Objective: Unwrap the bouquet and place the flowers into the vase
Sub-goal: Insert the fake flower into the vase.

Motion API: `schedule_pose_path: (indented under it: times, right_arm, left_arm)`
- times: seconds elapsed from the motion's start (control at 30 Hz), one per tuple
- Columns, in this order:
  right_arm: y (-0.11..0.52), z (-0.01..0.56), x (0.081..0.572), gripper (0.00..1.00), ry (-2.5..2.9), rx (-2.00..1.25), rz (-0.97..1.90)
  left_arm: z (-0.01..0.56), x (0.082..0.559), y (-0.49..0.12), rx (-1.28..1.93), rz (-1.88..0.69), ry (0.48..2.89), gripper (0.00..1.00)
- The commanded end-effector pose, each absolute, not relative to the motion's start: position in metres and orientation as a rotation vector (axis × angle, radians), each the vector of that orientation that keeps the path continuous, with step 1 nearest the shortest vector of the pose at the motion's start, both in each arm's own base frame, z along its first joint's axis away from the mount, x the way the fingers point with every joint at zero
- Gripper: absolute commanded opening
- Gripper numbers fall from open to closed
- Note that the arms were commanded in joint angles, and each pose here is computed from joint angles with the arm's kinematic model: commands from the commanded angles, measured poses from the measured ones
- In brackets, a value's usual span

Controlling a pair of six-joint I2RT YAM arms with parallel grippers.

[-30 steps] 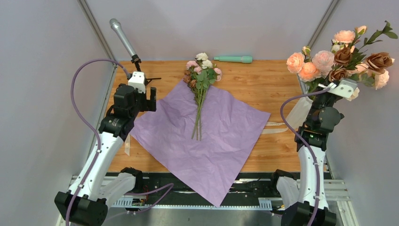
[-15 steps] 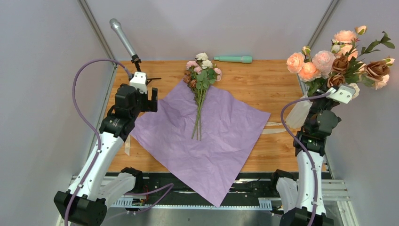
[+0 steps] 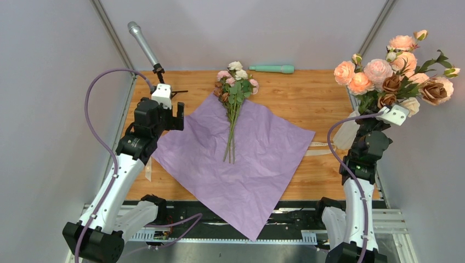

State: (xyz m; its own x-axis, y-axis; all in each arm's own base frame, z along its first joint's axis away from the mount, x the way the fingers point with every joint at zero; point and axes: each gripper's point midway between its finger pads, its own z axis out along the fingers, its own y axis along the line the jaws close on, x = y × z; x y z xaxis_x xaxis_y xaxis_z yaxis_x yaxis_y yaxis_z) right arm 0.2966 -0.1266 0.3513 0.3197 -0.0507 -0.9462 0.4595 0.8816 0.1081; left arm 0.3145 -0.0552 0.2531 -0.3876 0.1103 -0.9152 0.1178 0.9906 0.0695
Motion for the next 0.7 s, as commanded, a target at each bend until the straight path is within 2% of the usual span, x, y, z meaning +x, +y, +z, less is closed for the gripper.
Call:
schedule_pose_path:
  times: [0.0, 0.67]
  right_arm:
    - [-0.128, 0.34, 0.297, 0.0, 1.223, 0.431, -0.321]
    - [-0.13, 0.312, 0.299, 0.01, 1.285, 0.457, -0.32]
  left_arm:
    - [0.263, 0.317, -0.059, 0.178, -0.018, 1.924, 1.0]
    - [0.265, 0.315, -0.062, 0.188, -0.023, 1.916, 1.0]
